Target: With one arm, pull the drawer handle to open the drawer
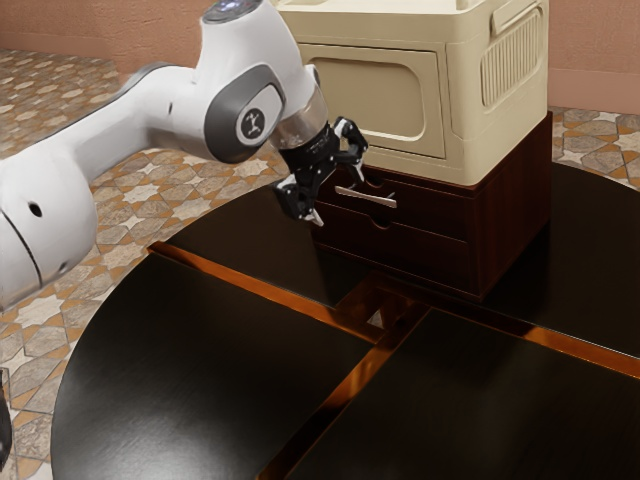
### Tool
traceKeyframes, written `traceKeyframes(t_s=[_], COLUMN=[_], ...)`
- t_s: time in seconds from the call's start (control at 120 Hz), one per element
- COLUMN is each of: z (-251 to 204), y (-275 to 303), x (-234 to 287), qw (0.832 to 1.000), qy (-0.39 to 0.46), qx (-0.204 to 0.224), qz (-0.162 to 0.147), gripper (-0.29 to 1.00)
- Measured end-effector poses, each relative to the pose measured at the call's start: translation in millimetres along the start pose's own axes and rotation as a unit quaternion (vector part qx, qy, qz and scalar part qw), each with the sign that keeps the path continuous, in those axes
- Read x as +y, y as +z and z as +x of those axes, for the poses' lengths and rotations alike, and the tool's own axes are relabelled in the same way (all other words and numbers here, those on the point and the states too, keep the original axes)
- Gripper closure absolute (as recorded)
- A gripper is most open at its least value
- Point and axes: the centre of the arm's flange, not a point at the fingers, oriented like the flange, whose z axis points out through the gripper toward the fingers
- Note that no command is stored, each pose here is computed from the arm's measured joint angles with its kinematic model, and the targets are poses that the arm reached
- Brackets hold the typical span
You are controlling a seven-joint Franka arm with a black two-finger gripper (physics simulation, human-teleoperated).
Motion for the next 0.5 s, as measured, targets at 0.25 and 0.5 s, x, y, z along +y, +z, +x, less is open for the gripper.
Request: traceKeyframes(t_s=[0.25, 0.5], z=[9, 18], y=[17, 34], x=[9, 10], qw=[0.999, 0.998], qy=[-0.033, -0.057], qx=[0.002, 0.002], qz=[-0.009, -0.007], gripper=[0.0, 0.0])
